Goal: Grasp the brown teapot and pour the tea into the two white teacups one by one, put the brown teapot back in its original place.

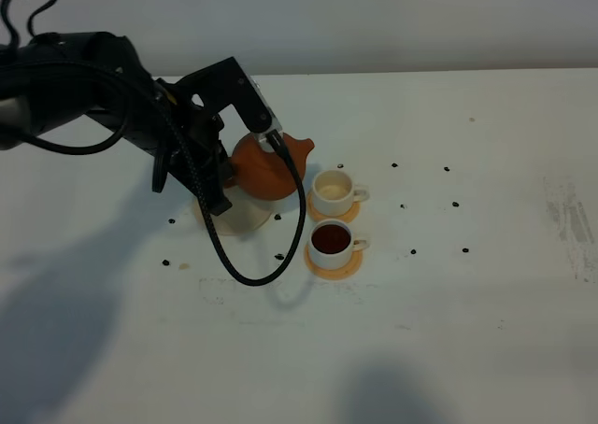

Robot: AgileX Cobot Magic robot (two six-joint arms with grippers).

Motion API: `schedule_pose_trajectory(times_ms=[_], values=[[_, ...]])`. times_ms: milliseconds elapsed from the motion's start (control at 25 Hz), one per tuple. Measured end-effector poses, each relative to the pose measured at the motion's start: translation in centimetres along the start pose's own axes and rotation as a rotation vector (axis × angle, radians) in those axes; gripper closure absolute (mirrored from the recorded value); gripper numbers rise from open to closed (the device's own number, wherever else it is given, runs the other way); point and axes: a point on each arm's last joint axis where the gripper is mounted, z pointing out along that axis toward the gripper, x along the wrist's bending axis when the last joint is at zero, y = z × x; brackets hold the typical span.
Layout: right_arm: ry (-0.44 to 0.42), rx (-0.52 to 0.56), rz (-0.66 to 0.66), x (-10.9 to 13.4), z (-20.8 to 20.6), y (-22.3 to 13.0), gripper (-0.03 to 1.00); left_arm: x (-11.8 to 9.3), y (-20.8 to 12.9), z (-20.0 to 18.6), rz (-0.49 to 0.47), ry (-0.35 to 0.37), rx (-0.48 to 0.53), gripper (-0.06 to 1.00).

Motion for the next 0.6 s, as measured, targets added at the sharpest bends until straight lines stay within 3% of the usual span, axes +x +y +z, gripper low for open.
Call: schedule_pose_trajectory(times_ms=[320, 600], values=[[0.000, 0.000, 0.000, 0.0, 0.0, 0.0, 0.42, 1.1, 0.3, 2.3, 0.121, 0.004, 0.031, 0.86], [0.000, 0.000, 0.000, 0.0, 0.0, 0.0, 0.42, 1.9, 0.5, 2.3, 0.231, 0.076, 0.029, 0.86]])
